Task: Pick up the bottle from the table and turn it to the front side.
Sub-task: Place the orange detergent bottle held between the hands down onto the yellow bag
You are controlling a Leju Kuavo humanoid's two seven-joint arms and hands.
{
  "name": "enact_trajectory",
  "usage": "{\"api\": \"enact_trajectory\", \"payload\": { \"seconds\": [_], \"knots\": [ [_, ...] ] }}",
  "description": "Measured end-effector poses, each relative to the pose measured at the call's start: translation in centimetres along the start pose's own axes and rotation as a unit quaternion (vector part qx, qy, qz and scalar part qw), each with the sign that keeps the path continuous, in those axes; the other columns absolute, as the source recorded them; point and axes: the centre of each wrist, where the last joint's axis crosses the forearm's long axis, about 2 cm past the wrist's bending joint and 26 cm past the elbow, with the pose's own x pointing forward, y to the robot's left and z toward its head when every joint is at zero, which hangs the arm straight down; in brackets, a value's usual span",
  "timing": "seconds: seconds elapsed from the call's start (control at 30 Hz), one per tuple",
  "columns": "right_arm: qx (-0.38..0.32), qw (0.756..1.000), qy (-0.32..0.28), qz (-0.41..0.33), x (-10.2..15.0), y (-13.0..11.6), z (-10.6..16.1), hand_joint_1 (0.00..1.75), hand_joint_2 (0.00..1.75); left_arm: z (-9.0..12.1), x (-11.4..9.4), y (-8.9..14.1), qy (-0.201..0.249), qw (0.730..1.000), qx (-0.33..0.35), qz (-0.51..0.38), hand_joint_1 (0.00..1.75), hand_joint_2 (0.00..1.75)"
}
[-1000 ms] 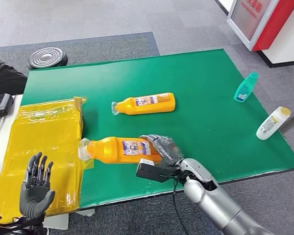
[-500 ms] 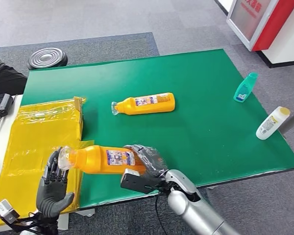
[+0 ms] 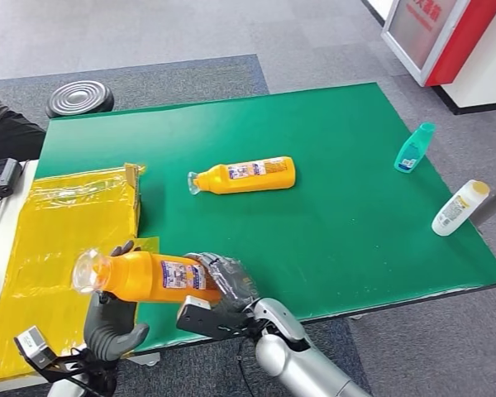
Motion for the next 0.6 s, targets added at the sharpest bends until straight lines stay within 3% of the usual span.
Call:
{"api": "enact_trajectory", "payload": {
  "seconds": [0.6],
  "knots": [
    [0.005,0.998,-0.057,0.000,2.5,0.8,0.0,1.75,1.75,0.1,-0.3,-0.6,-0.003,0.999,0.030,0.022,0.00,1.75]
  ]
}}
